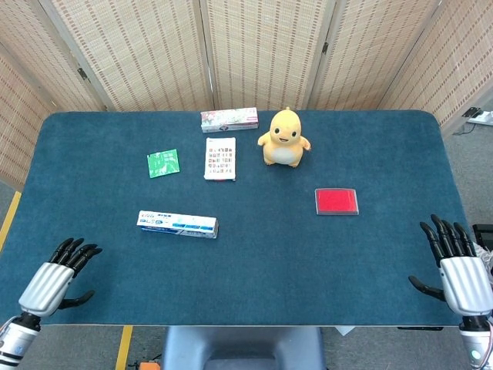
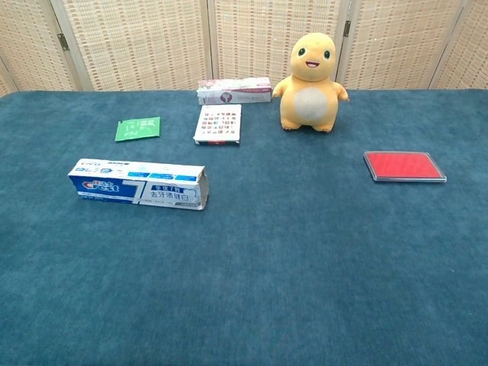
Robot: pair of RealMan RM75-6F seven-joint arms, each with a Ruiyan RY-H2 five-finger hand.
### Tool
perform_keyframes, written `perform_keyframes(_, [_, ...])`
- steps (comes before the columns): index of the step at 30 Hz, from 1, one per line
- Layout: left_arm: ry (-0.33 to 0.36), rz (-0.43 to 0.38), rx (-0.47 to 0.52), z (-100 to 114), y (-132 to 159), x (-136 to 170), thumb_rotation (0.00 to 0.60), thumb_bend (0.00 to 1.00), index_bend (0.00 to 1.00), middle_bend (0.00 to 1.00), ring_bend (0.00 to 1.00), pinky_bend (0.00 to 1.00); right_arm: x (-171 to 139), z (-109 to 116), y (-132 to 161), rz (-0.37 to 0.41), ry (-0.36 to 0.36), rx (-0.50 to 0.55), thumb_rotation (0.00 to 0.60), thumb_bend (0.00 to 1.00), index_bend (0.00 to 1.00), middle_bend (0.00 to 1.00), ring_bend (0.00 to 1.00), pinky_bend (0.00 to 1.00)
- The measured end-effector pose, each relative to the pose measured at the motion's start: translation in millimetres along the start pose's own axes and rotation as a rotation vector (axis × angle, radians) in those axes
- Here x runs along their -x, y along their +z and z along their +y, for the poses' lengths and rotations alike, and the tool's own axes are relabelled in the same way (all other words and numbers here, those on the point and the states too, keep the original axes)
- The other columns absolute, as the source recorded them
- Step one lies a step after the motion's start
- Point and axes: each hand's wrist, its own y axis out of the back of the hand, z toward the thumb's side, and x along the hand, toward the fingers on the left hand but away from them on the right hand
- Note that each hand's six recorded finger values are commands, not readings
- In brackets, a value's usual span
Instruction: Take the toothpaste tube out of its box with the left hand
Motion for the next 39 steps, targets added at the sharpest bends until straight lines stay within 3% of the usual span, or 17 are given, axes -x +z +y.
perform_keyframes(5, [-0.080,0.037,0.090,-3.3,-14.1,-21.5,0.600,0.24,0.19,0.21,0.10,0.00,1.6,-0.5,-0.8,0.000,0.005,0.003,0.600,0.11,0.00,0.00,0.00,0.00])
perform_keyframes(12, [-0.133,0.177,0.057,3.5,-31.9,-61.7,0.600,0.22,0.20,0.22,0.09,0.00,2.8,0.2,-3.0,-0.003,0.010,0.010,0.600,0.11,0.00,0.00,0.00,0.00])
perform_keyframes(24, [-0.115,0.298,-0.032,17.3,-12.7,-121.6,0.600,0.20,0.29,0.27,0.12,0.00,0.9,1.4,-1.8,0.006,0.009,0.012,0.600,0.11,0.00,0.00,0.00,0.00])
perform_keyframes(39, [-0.179,0.265,-0.014,0.2,19.7,-190.5,0.600,0.19,0.35,0.30,0.13,0.00,-1.9,5.9,-4.2,0.010,-0.003,0.028,0.600,0.11,0.00,0.00,0.00,0.00])
